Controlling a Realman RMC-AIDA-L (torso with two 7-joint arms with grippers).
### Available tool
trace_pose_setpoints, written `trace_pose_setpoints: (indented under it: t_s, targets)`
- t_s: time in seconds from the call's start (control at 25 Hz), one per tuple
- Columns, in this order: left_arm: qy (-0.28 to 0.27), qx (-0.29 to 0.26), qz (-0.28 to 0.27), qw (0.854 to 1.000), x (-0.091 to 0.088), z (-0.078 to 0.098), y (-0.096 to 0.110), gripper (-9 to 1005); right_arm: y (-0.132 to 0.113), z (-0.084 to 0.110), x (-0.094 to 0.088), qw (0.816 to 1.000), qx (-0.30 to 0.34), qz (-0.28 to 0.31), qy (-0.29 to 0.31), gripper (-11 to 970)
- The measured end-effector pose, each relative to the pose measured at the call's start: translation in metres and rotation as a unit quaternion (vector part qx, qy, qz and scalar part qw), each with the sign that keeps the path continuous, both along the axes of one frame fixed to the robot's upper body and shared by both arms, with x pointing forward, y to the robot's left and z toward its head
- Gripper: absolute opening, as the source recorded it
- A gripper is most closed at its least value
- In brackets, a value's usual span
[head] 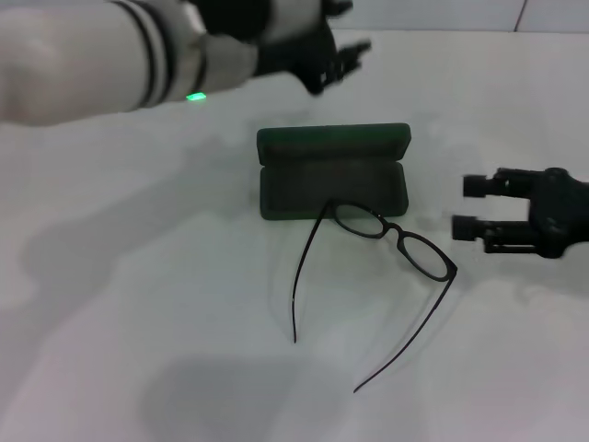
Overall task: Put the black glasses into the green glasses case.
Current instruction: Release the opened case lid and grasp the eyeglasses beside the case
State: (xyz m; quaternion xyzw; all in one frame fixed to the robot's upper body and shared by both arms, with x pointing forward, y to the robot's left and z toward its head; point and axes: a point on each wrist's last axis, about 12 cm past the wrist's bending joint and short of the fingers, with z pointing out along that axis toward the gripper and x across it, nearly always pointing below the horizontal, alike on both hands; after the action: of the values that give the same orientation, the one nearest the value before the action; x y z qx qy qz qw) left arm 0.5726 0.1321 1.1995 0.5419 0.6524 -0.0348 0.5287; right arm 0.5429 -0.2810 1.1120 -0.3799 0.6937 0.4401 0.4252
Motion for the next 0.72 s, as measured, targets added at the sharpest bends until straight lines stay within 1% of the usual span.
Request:
trace_pose_setpoints:
  t_s: [0.08, 0.12, 0.16, 0.24, 0.4, 0.56, 0.64, 0.72]
  targets:
    - [0.003, -0.075, 0.011, 0.997, -0.011, 0.010, 0.012, 419, 0.010, 0.010, 0.013, 0.998, -0.057, 0.007, 0.022, 768]
    - [0.005, -0.102, 0.010, 0.995, -0.015, 0.013, 0.017, 418, 0.018, 0.016, 0.022, 0.995, -0.095, 0.011, 0.038, 765]
    - [0.007, -0.121, 0.005, 0.993, -0.019, 0.013, 0.020, 418, 0.024, 0.023, 0.030, 0.990, -0.127, 0.012, 0.055, 763]
    - [0.014, -0.157, -0.007, 0.987, -0.026, 0.013, 0.026, 416, 0.033, 0.031, 0.041, 0.982, -0.170, 0.013, 0.080, 750]
    - [0.040, -0.221, -0.029, 0.974, -0.043, 0.005, 0.042, 412, 0.056, 0.046, 0.060, 0.967, -0.227, 0.023, 0.113, 707]
    - [0.060, -0.256, -0.064, 0.963, -0.061, -0.008, 0.057, 409, 0.089, 0.052, 0.071, 0.948, -0.290, 0.040, 0.126, 708]
    - [0.078, -0.292, -0.076, 0.950, -0.069, -0.017, 0.070, 404, 0.100, 0.052, 0.075, 0.942, -0.307, 0.045, 0.129, 708]
    - [0.094, -0.327, -0.076, 0.937, -0.072, -0.024, 0.083, 400, 0.111, 0.052, 0.077, 0.936, -0.322, 0.050, 0.134, 636]
